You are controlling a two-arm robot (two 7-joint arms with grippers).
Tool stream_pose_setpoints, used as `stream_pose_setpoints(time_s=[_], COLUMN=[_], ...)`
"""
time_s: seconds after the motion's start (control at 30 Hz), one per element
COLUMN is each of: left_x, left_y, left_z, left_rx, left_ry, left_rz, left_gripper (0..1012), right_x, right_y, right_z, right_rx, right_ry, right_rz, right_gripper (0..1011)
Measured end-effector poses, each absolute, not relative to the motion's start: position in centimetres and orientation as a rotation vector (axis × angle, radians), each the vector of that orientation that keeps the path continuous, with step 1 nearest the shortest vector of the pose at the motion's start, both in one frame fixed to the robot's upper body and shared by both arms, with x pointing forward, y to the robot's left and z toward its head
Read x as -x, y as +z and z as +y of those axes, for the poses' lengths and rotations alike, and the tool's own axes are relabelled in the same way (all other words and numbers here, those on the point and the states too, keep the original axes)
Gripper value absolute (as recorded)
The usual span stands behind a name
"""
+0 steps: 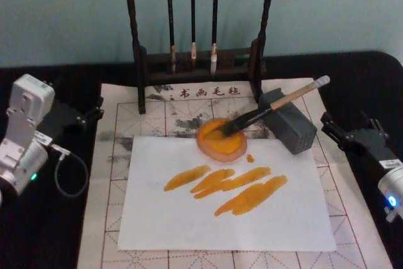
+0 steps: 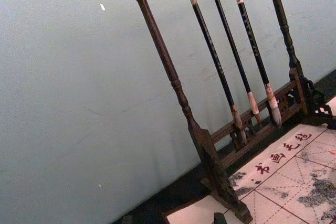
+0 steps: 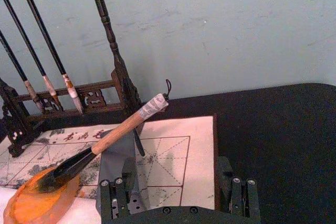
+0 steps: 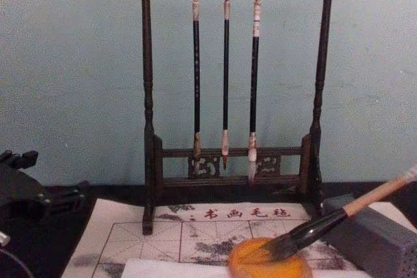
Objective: Pick up the brush from the inkstone, write on the paper, then place the brush back to its original position.
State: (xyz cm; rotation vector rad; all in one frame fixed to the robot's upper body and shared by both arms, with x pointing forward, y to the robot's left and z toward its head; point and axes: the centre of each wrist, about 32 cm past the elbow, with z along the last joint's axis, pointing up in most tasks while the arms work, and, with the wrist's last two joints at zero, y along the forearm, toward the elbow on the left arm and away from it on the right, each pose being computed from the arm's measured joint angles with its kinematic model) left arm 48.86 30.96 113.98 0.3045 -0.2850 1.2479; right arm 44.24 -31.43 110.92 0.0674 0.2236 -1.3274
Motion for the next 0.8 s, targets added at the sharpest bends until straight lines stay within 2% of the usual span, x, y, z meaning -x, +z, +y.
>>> stream_pose_setpoints(time_s=[0.8], left_x=[-48.86], left_y=[113.98], left_z=[30.97], left_rx=[-0.305], left_ry=[1.248], left_rz=[-0.285], left_gripper=[1001], right_x=[-44.24], right_y=[110.92], right_z=[-31.44], right_rx=[-0.068], right_ry=[-1.328], right_rz=[0.224], right_gripper=[1000])
